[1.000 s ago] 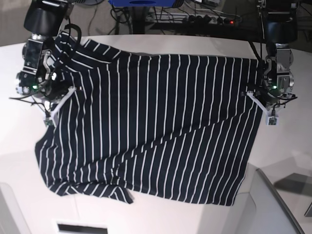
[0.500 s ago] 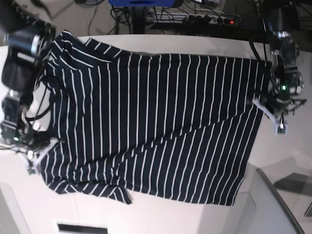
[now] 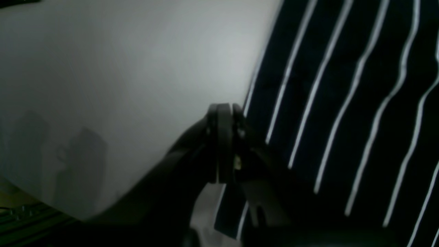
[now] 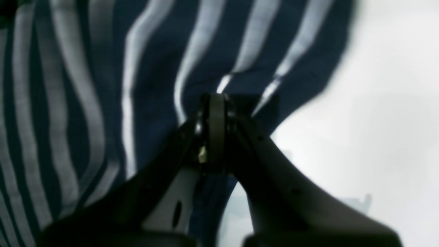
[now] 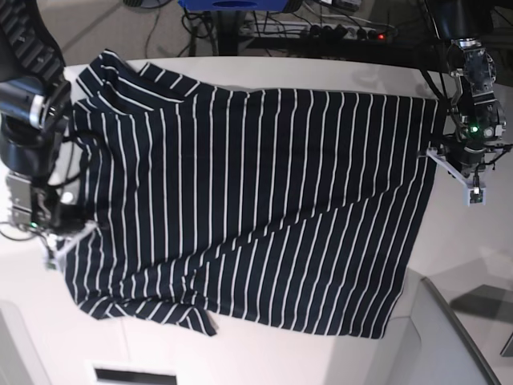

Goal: Layout the t-shirt on the table in an organized manner, then fold the t-shirt properly
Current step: 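Grasp the shirt's shoulder edge with both grippers and tug it straight, then release the right gripper and reposition it at the collar corner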

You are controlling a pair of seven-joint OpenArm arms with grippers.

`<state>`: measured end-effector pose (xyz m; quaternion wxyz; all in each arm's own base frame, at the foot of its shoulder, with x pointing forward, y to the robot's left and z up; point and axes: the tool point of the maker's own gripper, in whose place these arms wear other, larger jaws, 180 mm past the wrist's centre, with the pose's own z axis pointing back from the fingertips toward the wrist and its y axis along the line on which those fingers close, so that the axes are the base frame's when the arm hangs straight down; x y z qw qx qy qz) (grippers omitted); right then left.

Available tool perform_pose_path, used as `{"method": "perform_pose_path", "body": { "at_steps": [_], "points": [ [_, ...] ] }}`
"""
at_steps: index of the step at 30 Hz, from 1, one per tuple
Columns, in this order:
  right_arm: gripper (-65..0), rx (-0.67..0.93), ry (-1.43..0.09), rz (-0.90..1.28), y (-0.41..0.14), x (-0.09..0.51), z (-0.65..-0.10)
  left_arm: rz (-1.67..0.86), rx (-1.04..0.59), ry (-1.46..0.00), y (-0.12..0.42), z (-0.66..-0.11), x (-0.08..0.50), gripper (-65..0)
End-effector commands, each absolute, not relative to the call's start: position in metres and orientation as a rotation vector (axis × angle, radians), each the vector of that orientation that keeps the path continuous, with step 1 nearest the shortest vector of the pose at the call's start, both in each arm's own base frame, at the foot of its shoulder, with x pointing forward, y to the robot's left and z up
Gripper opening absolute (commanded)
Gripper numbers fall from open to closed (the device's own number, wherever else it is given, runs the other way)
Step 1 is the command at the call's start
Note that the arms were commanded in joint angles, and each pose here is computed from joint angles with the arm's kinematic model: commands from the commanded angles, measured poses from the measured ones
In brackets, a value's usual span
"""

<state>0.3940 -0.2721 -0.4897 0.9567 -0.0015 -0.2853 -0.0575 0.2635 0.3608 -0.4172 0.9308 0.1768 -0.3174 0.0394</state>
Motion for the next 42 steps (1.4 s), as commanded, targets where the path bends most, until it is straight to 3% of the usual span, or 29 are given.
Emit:
{"method": "perform_pose_path", "body": {
  "at_steps": [1,6,16,21,25,30,33,35,40,42],
  "points": [
    [-64.8,-0.042,-0.646,-0.131,-0.294,0.411,-0.468,0.081,0.387,-0.69,0.368,-0.404,0.27,-65.0],
    [-64.8,-0.074,-0.66,-0.15,-0.318,0.401,-0.473,0.075,0.386,-0.67,0.367,-0.41,0.262,-65.0],
    [-64.8,-0.124,-0.908,-0.096,-0.327,0.436,-0.438,0.061,0.39,-0.673,0.364,-0.407,0.257,-65.0],
    [-64.8,-0.215,-0.877,0.021,-0.334,0.445,-0.422,0.05,0.378,-0.705,0.353,-0.4,0.263,-65.0],
    [-65.0,-0.223,-0.745,-0.041,-0.331,0.406,-0.403,0.047,0.381,-0.717,0.35,-0.395,0.259,-65.0],
    [-65.0,-0.1,-0.825,-0.054,-0.275,0.327,-0.364,0.027,0.383,-0.743,0.344,-0.386,0.261,-65.0],
    [-64.4,-0.076,-0.81,-0.121,-0.245,0.28,-0.371,0.018,0.393,-0.728,0.348,-0.388,0.252,-65.0],
    [-57.8,-0.066,-0.761,-0.145,-0.233,0.251,-0.384,-0.001,0.409,-0.716,0.354,-0.386,0.247,-65.0],
    [-24.9,-0.002,-0.646,-0.175,-0.223,0.192,-0.415,-0.019,0.432,-0.704,0.364,-0.383,0.244,-65.0],
    [-17.6,0.021,-0.61,-0.187,-0.219,0.171,-0.422,-0.024,0.44,-0.7,0.369,-0.382,0.244,-65.0]
  ]
}}
